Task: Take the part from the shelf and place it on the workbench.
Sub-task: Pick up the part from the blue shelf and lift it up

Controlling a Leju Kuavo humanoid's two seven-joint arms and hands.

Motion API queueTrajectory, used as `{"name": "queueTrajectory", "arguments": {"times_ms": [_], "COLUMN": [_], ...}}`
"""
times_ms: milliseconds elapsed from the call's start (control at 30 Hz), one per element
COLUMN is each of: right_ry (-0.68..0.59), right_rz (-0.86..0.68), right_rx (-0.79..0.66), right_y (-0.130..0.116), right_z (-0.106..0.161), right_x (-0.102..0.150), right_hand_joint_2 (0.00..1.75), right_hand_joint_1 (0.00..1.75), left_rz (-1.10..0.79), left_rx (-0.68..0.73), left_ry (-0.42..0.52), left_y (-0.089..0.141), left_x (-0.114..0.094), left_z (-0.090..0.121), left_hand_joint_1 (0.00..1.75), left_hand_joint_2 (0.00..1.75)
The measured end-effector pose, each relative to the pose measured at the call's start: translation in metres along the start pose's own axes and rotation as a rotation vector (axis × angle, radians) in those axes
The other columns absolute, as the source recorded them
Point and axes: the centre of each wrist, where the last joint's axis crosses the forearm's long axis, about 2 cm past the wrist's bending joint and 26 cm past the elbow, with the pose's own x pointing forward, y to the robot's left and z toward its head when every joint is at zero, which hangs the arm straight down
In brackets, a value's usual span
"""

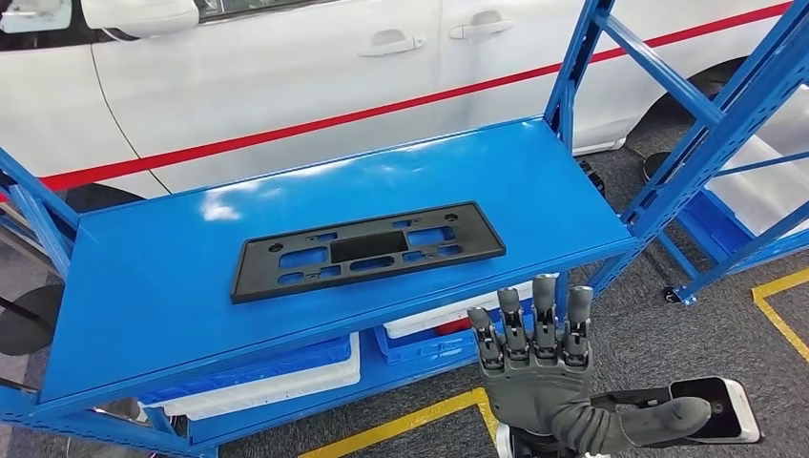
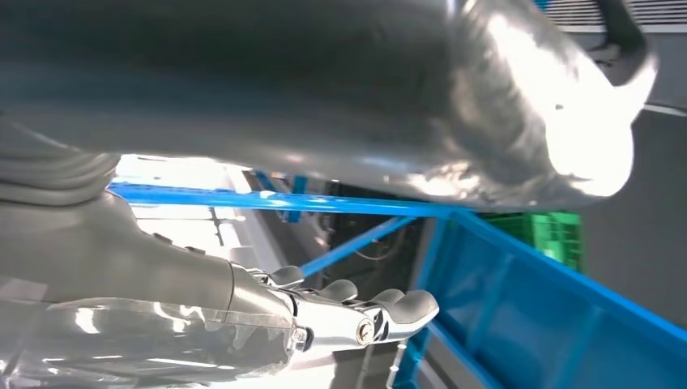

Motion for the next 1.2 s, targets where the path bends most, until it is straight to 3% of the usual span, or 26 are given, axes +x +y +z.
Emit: {"name": "queueTrajectory", "arguments": {"times_ms": [1200], "right_ry": [0.021], "right_rz": [0.0], "right_rx": [-0.008], "right_y": [-0.0018], "right_z": [0.0057], "right_x": [-0.002], "right_hand_joint_2": [0.0], "right_hand_joint_1": [0.0], "left_rz": [0.017], "left_rx": [0.003], "left_ry": [0.004], "left_y": [0.0005], "left_x": [-0.0001], "left_z": [-0.0001], "left_hand_joint_1": [0.0], "left_hand_joint_2": [0.0]}}
